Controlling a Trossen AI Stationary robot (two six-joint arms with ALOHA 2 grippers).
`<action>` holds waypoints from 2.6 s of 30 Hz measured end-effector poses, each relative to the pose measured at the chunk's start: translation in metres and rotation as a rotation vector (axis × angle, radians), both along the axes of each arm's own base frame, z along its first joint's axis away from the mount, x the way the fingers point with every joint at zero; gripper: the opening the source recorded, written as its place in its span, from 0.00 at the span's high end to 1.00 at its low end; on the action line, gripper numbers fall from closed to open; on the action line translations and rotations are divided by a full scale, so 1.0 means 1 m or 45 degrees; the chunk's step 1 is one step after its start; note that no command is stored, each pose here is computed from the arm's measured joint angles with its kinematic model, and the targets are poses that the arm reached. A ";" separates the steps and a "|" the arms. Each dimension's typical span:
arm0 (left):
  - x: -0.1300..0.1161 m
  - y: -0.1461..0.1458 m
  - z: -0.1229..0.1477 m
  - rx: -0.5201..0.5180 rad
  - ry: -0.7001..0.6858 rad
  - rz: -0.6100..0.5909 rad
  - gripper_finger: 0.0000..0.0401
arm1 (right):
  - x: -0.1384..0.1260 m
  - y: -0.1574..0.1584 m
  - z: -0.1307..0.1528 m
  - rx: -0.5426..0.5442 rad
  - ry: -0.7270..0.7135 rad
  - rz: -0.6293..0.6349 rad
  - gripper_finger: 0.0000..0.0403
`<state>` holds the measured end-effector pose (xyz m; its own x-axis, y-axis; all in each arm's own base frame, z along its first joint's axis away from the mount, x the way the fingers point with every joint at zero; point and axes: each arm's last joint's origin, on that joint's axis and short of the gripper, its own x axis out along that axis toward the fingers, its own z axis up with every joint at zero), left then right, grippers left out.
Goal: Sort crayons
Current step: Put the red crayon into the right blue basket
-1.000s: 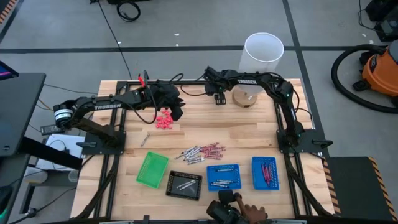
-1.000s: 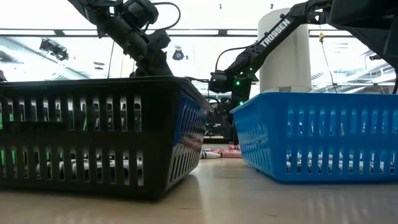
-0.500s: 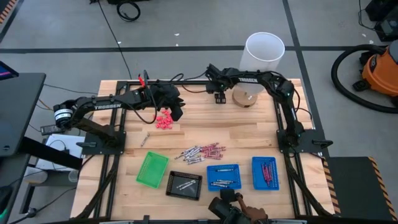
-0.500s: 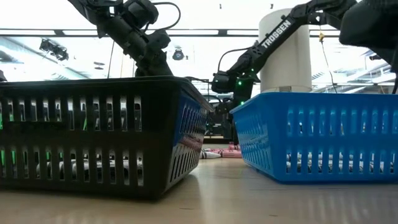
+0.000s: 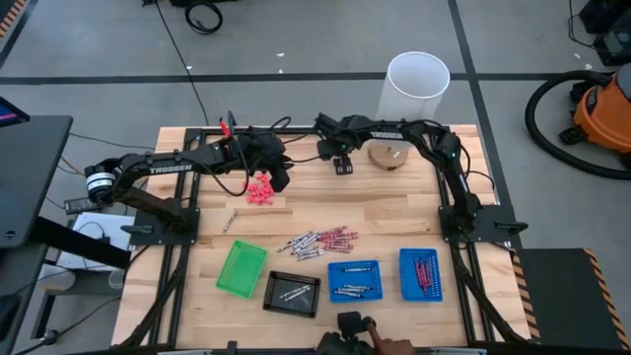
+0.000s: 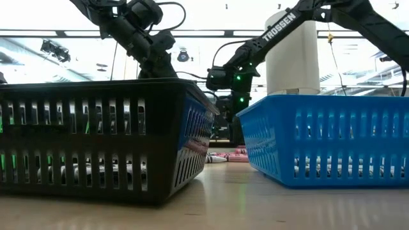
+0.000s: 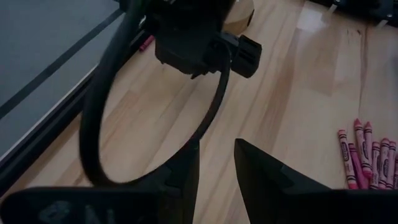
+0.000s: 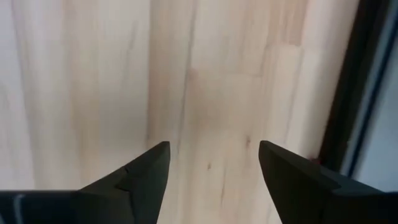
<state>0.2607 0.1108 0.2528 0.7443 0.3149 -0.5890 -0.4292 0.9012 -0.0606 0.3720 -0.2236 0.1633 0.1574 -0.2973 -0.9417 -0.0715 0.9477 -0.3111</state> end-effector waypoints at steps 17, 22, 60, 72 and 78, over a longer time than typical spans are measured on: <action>0.002 0.000 0.003 0.028 -0.039 -0.009 0.73 | 0.022 -0.042 0.009 -0.022 -0.058 -0.267 0.49; 0.002 0.000 0.003 0.005 -0.047 0.008 0.73 | 0.016 -0.058 0.009 0.039 -0.038 -0.447 0.51; 0.002 0.001 0.003 0.019 -0.039 -0.002 0.73 | 0.011 -0.047 -0.006 -0.132 0.210 -0.416 0.46; 0.002 0.001 0.003 0.014 -0.040 0.002 0.73 | -0.006 -0.075 -0.009 0.007 0.100 -0.478 0.48; 0.002 0.001 0.003 -0.037 -0.064 0.041 0.73 | -0.009 -0.074 -0.008 0.115 0.057 -0.473 0.48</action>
<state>0.2626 0.1115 0.2556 0.7629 0.3229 -0.5601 -0.4540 0.8844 -0.1085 0.3634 -0.2977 0.1553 0.0128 -0.2420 -0.9702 0.2703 0.9350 -0.2296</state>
